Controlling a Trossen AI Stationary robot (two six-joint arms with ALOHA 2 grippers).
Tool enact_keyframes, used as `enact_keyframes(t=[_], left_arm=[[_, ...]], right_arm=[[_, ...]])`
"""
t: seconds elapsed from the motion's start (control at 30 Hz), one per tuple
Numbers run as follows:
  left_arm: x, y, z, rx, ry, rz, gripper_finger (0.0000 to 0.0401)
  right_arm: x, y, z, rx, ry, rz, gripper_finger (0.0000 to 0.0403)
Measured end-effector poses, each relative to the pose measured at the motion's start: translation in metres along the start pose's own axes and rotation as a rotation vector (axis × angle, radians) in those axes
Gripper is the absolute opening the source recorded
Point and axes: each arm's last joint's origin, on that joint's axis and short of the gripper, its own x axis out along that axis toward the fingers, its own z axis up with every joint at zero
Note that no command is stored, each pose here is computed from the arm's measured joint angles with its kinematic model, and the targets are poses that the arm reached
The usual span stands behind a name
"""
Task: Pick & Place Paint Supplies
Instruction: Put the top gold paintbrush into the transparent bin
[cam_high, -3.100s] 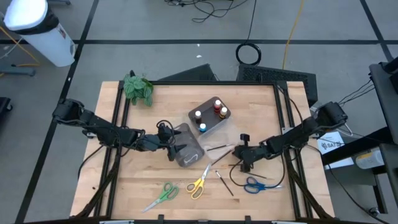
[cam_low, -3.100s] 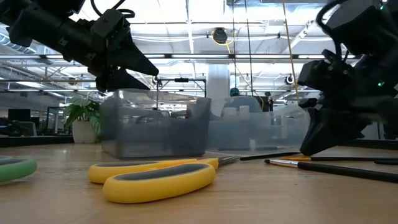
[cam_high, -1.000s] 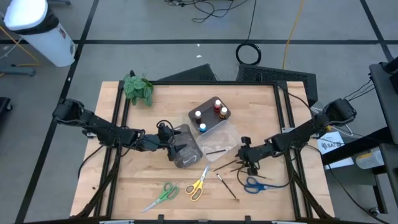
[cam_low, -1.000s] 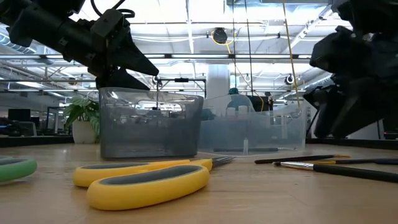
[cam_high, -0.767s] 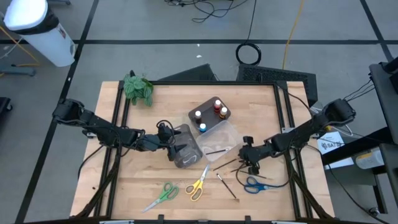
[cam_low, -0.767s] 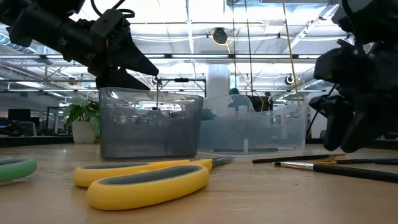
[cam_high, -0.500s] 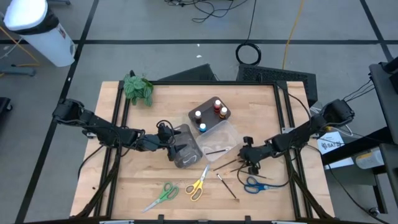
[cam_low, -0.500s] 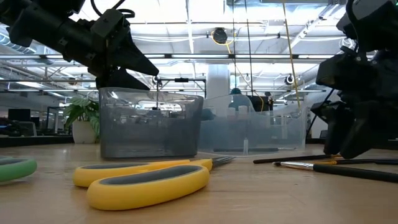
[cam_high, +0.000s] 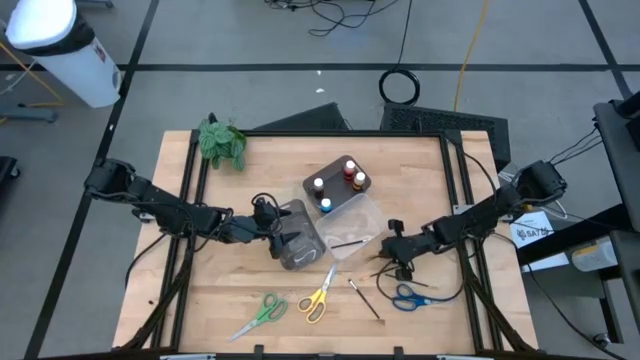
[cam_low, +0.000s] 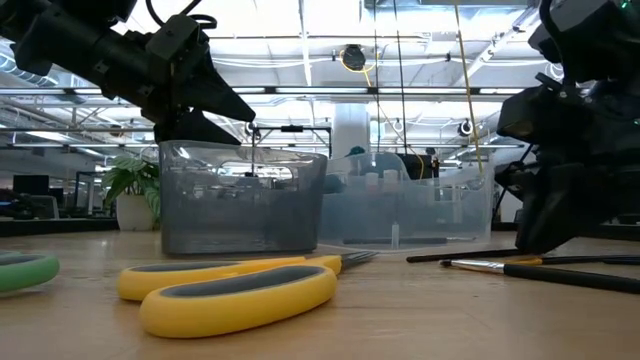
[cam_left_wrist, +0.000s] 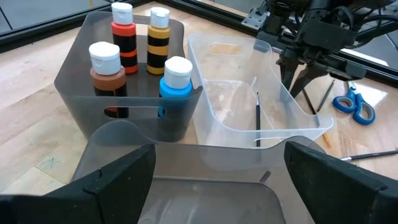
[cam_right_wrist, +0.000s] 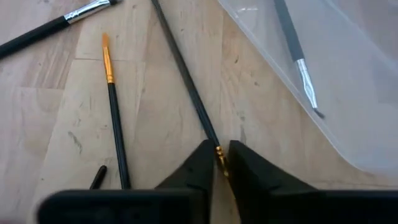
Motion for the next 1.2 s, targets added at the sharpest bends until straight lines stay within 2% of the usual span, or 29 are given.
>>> enact_keyframes(t=[0.07, 0.3, 0.73, 0.93, 1.07, 1.2], left_arm=[[0.000, 0.000, 0.000, 0.000, 0.000, 0.000, 0.0365], [0.000, 0.000, 0.000, 0.000, 0.000, 0.000, 0.0365], [0.000, 0.000, 0.000, -0.024, 0.000, 0.000, 0.0365], [0.000, 0.000, 0.000, -0.023, 0.000, 0.000, 0.0365], [0.000, 0.000, 0.000, -0.023, 0.000, 0.000, 0.0365], [0.000, 0.000, 0.000, -0.023, 0.000, 0.000, 0.0365]], right_arm=[[0.000, 0.000, -0.002, -0.003, 0.018, 0.002, 0.0008], [0.000, 0.000, -0.002, 0.003, 0.021, -0.001, 0.0004], [-0.032, 0.012, 0.020, -0.065, -0.257, 0.113, 0.0001], [-0.047, 0.017, 0.029, -0.077, -0.396, 0.125, 0.0000], [-0.057, 0.017, 0.041, -0.064, -0.538, 0.142, 0.0000], [-0.064, 0.011, 0.054, -0.034, -0.637, 0.112, 0.0000]])
